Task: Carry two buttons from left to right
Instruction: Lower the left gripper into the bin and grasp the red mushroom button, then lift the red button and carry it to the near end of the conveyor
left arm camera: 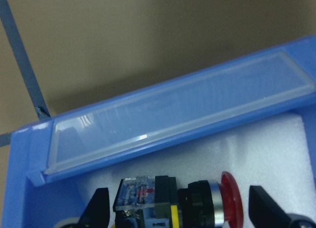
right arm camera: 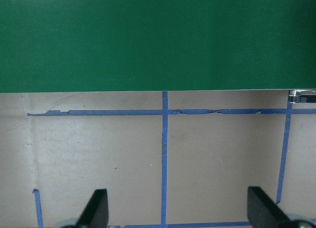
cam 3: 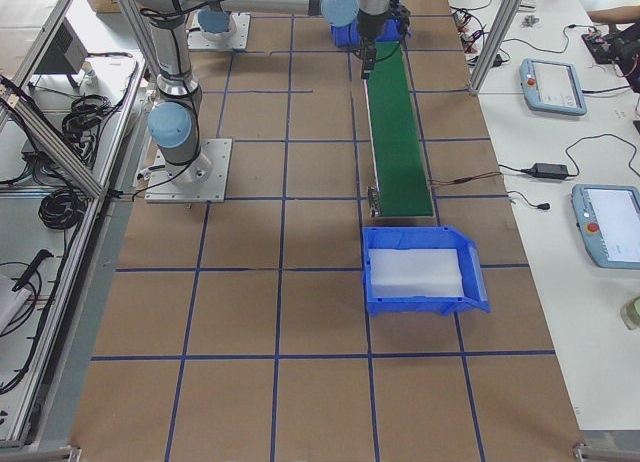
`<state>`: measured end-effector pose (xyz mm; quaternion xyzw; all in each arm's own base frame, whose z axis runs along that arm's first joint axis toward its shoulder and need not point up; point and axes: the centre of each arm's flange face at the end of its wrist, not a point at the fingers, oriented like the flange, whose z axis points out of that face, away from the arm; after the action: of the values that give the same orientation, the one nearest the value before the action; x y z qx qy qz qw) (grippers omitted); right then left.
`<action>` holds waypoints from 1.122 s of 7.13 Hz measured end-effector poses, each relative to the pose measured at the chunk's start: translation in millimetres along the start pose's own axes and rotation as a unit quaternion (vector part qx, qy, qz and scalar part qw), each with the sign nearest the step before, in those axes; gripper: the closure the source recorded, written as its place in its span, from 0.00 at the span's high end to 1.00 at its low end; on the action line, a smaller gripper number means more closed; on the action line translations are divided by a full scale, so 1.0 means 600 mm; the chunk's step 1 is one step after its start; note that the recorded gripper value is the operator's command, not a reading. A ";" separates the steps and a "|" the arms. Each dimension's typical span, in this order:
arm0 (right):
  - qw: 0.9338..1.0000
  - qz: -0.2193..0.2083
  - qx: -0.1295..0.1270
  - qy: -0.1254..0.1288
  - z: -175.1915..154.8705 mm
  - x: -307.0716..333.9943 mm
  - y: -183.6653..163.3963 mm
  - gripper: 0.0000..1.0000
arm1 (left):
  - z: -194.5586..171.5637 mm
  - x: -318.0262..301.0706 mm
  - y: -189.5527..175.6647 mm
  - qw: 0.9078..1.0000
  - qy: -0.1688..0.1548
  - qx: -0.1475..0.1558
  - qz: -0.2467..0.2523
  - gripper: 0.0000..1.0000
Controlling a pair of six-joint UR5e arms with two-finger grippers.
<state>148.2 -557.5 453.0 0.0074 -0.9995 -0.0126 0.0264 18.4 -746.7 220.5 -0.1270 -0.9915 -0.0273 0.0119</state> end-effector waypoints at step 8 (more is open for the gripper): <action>1.000 0.000 0.000 0.001 0.000 0.001 0.000 1.00 | -0.297 0.115 0.069 0.993 -0.040 0.055 -0.096 0.47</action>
<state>147.7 -557.7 452.9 0.0070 -0.9995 -0.0127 0.0271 -34.8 -699.3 402.7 -0.0312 -0.9987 0.0314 -0.0238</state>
